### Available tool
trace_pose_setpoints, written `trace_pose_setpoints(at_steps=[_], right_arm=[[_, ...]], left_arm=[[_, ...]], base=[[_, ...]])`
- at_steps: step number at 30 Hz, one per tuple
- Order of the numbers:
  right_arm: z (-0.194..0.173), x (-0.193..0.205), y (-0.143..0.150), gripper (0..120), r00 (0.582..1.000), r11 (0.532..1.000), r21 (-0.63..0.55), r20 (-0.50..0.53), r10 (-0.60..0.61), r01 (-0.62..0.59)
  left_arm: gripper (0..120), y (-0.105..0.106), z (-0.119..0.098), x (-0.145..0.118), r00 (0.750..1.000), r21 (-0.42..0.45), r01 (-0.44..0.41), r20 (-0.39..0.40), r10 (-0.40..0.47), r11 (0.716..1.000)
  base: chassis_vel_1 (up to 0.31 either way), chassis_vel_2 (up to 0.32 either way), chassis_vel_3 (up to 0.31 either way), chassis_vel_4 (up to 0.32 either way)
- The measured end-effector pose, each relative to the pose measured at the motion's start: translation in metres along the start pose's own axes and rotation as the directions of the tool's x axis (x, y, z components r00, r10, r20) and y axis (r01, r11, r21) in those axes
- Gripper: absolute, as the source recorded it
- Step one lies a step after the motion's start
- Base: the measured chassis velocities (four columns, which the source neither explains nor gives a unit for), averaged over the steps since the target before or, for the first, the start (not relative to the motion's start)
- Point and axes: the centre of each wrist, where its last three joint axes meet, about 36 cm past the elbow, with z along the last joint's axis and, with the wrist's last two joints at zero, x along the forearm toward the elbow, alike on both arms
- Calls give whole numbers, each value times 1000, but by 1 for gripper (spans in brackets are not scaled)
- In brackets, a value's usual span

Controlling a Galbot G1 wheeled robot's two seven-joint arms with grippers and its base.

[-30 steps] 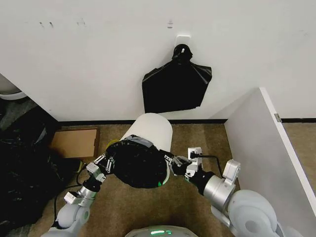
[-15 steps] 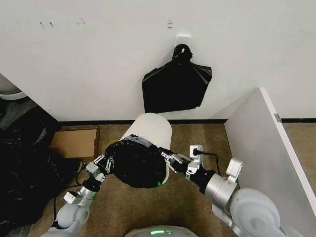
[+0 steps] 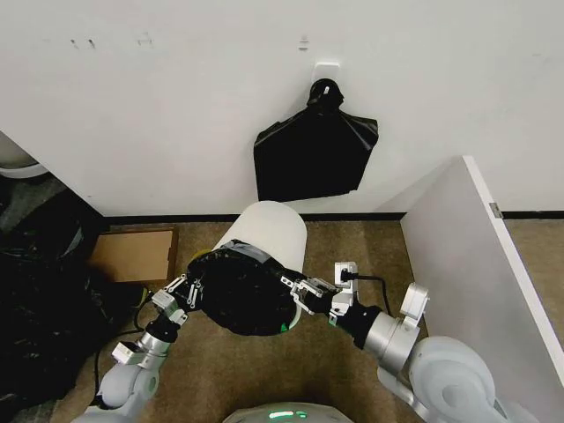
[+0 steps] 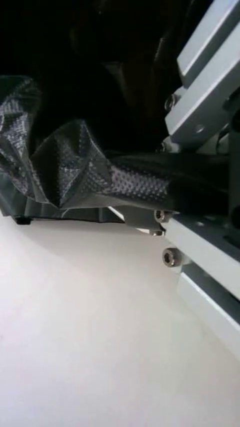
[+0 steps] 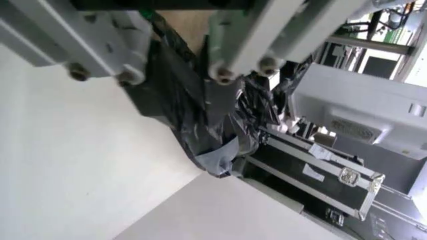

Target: Place the garbage bag over the trash bin.

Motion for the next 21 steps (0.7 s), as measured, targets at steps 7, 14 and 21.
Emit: trace_pose_setpoints(at_steps=[7, 14, 21], right_arm=[[3, 0, -4, 0, 1000, 1000, 31, 16, -1, 1], [6, -3, -19, 0, 999, 997, 75, 49, -13, 9], [10, -6, -48, 0, 994, 991, 124, 89, -62, 51]], left_arm=[[1, 0, -1, -2, 1000, 12, 9, 5, -9, 1000], [1, 4, -5, -4, 1000, 49, -25, 20, 24, 998], [1, 10, -9, -4, 997, 80, -73, 21, 72, 994]], base=[[0, 0, 0, 0], [0, 0, 0, 0], [0, 0, 0, 0]])
